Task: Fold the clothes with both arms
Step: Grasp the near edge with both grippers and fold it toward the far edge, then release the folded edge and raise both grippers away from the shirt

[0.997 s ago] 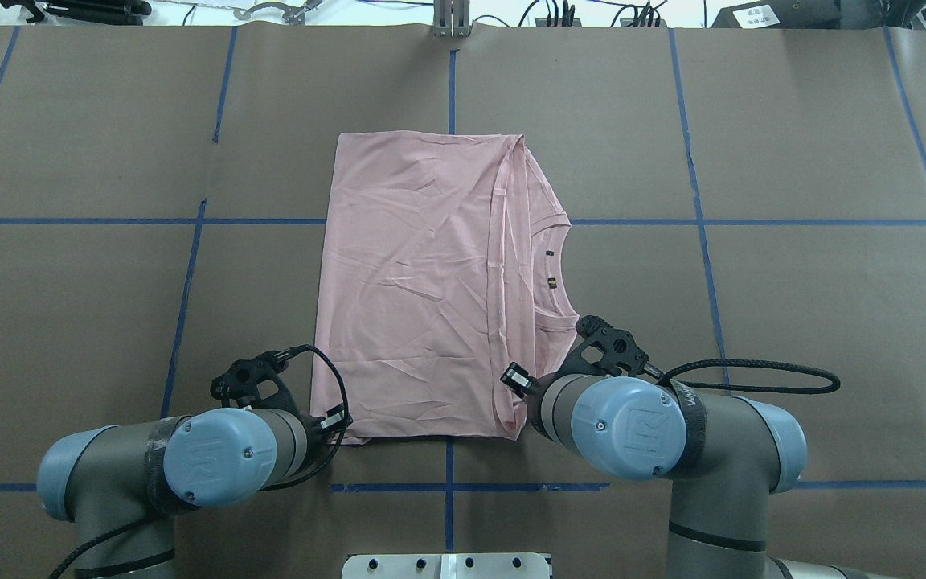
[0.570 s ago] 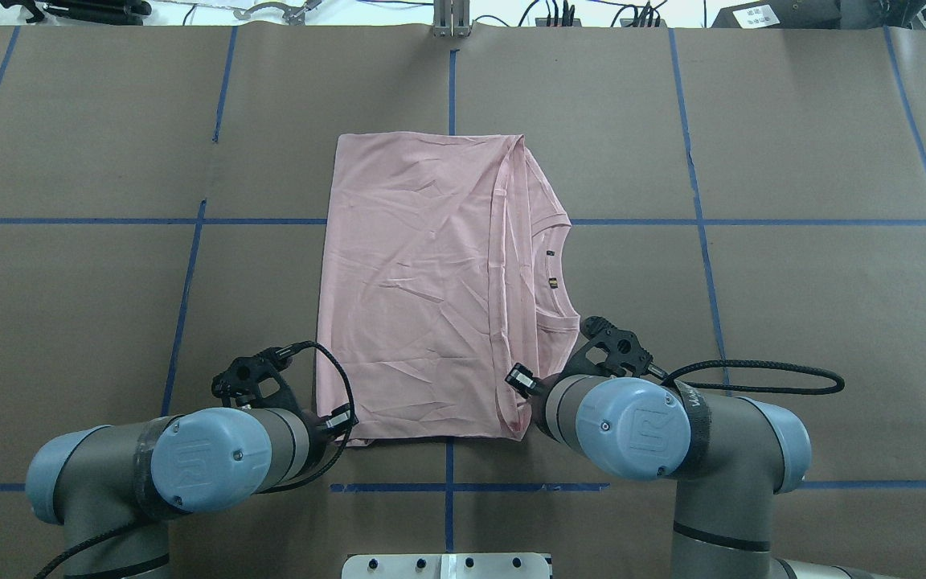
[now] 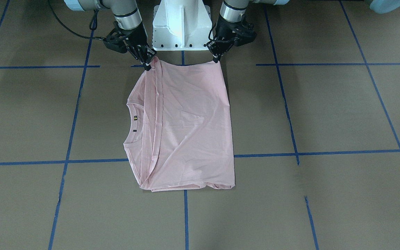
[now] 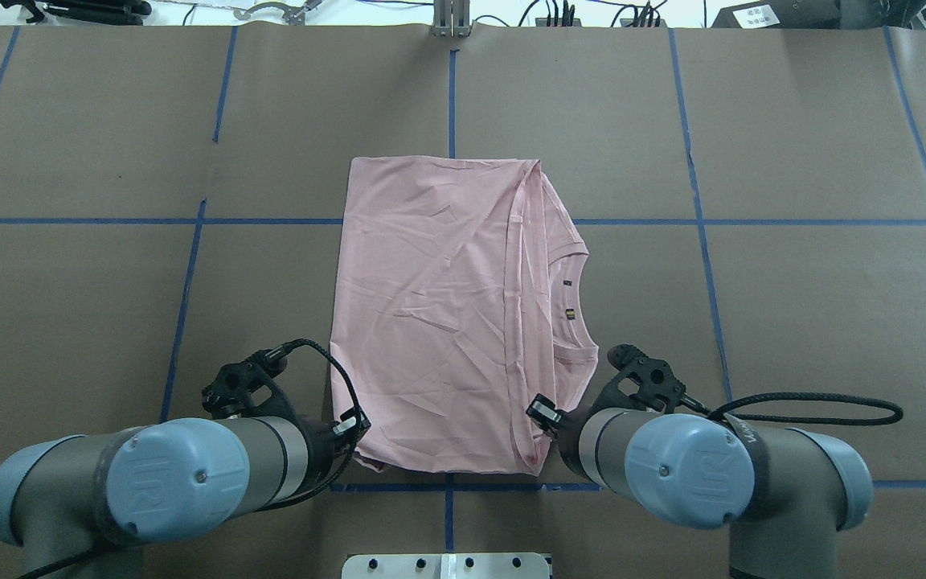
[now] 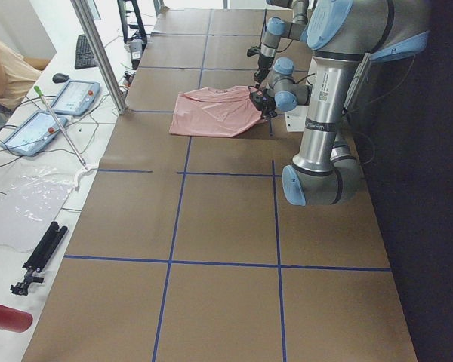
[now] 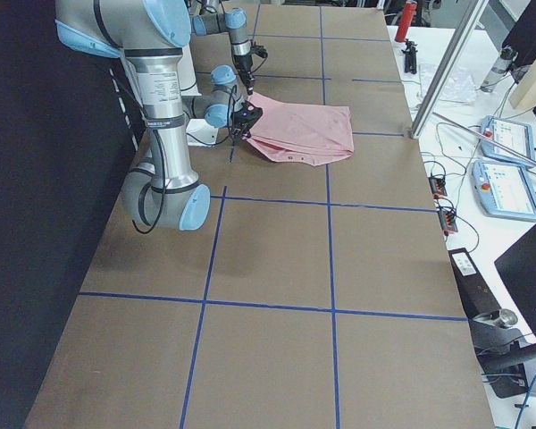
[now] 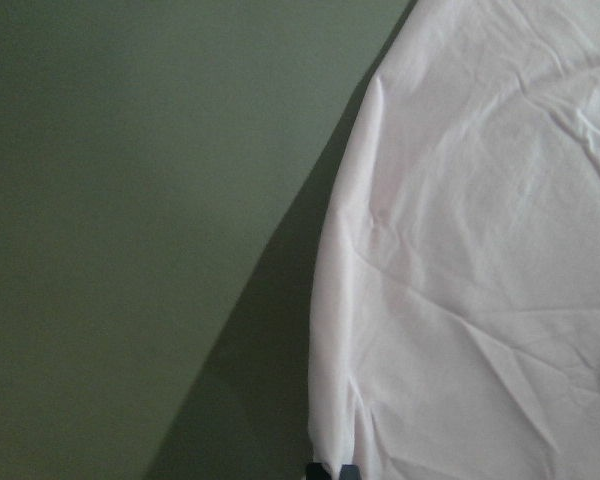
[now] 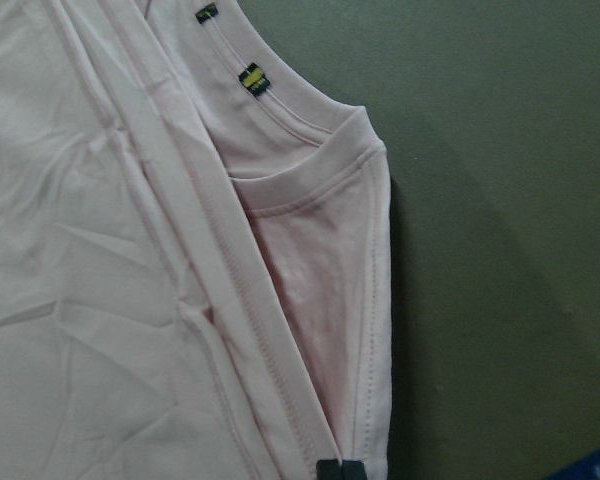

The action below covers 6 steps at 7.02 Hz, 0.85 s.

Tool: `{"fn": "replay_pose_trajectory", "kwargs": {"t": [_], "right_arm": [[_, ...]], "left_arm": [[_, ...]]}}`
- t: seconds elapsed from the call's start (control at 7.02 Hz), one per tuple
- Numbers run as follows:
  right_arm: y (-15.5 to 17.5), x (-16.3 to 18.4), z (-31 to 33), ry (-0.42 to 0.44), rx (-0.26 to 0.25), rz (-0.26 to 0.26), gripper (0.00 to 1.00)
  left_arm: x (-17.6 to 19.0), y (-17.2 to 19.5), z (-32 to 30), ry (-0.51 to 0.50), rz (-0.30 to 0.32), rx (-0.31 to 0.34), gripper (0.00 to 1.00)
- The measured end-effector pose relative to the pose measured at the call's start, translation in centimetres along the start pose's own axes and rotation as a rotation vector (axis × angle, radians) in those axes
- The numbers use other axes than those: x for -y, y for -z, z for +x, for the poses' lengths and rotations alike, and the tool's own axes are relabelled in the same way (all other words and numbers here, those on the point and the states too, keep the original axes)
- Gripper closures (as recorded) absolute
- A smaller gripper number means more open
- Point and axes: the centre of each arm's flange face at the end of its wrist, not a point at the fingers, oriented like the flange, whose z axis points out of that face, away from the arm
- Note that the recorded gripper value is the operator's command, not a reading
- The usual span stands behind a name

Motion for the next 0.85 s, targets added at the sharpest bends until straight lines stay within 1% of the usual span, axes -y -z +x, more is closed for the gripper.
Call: {"fn": "replay_pose_trajectory", "kwargs": {"t": [0.14, 0.28, 0.43, 0.57, 0.71, 0.85], "right_arm": [[1.6, 1.0, -0.2, -0.024, 0.019, -0.005, 1.0], [1.7, 3.7, -2.2, -0.051, 0.03, 0.002, 1.0], [0.7, 7.6, -6.4, -0.079, 0.031, 0.007, 1.0], [-0.4, 11.4, -10.2, -0.112, 0.026, 0.021, 1.0], [-1.0, 14.9, -13.3, -0.141, 0.023, 0.04, 1.0], [-1.5, 17.6, -15.3, -0.161, 0.013, 0.051, 1.0]], "left_arm": [[0.0, 2.4, 1.4, 0.018, 0.003, -0.033, 1.0], [2.0, 2.2, 3.2, 0.025, 0.054, -0.065, 1.0], [5.6, 0.7, 5.7, 0.014, 0.127, -0.103, 1.0], [9.6, -0.8, 7.6, -0.006, 0.195, -0.124, 1.0], [13.7, -1.7, 9.1, -0.018, 0.257, -0.135, 1.0], [17.1, -2.7, 10.9, -0.029, 0.311, -0.132, 1.0]]}}
